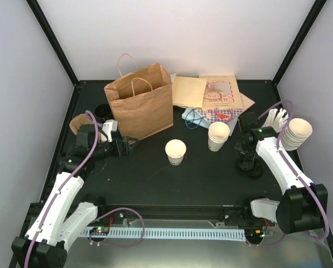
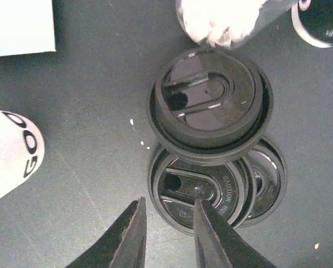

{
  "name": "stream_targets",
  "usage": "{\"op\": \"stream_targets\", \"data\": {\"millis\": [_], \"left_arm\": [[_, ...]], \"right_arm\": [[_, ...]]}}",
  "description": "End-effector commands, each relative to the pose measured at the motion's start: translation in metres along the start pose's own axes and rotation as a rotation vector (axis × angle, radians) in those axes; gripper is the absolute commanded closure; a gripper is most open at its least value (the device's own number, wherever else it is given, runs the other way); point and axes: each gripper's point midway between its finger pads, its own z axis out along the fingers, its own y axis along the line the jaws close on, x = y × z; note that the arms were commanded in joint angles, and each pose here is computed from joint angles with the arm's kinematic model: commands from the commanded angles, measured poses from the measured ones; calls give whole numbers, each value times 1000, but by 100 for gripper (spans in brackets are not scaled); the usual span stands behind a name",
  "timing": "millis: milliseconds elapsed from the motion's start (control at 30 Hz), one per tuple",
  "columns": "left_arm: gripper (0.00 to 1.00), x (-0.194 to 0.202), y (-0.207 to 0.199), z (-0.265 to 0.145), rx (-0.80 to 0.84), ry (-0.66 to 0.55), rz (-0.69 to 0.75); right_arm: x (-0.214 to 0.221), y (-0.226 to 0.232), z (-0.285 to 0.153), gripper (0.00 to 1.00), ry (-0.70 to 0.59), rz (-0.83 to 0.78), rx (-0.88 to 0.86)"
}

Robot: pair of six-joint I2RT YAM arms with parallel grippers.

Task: Pack the takeout coffee

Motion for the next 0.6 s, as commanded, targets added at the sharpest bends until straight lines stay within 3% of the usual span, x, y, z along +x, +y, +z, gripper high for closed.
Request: {"op": "stream_targets", "data": {"millis": [0, 100, 167, 233, 333, 467, 567], "left_arm": [[1, -7, -7, -3, 24, -17, 1], [1, -6, -7, -1, 26, -15, -2], [1, -5, -7, -1, 28, -14, -2], [1, -6, -6, -1, 27, -16, 1], [1, -6, -6, 0, 28, -15, 1], [1, -4, -5, 2, 31, -10, 1], [1, -3, -5, 1, 29, -9, 4]], "right_arm": [[10, -3, 16, 70, 39, -2, 26], [22, -5, 26, 68, 81, 5, 37], [29, -6, 31, 43, 102, 19, 39], [33, -8, 34, 38, 107, 29, 43], [31, -8, 37, 45, 88, 37, 45], [28, 3, 45, 63, 94, 20, 13], [26, 6, 52, 64, 103, -2, 24]]}}
